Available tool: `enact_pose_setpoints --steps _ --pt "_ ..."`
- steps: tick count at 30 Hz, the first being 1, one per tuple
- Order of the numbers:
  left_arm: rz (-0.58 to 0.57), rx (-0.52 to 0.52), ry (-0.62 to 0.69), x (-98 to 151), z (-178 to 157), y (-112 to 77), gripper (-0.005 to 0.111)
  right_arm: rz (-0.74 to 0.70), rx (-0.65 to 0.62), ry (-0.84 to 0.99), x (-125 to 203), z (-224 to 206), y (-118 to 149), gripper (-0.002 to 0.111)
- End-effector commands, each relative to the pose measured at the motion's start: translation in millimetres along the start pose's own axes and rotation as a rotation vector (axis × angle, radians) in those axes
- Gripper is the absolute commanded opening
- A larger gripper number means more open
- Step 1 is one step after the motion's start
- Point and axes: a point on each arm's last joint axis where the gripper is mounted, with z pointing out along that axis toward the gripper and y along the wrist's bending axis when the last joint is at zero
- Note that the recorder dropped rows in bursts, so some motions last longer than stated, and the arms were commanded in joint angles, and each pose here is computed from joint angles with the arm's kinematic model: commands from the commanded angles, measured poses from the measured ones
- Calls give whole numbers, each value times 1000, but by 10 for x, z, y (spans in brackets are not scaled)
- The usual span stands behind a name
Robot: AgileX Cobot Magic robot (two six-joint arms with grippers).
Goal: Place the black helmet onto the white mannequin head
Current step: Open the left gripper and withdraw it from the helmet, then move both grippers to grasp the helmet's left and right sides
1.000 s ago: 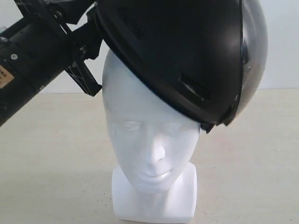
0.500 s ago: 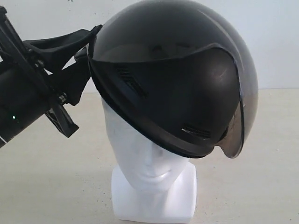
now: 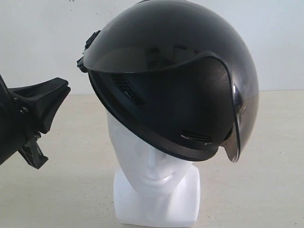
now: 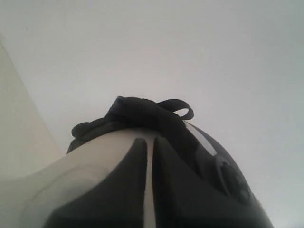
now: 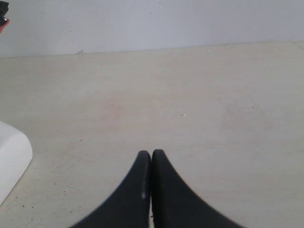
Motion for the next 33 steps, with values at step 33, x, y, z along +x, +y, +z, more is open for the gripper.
enact_pose_setpoints --steps 33 --pt "790 170 16 -117 -829 -704 4 -236 28 -139 -128 -13 -11 0"
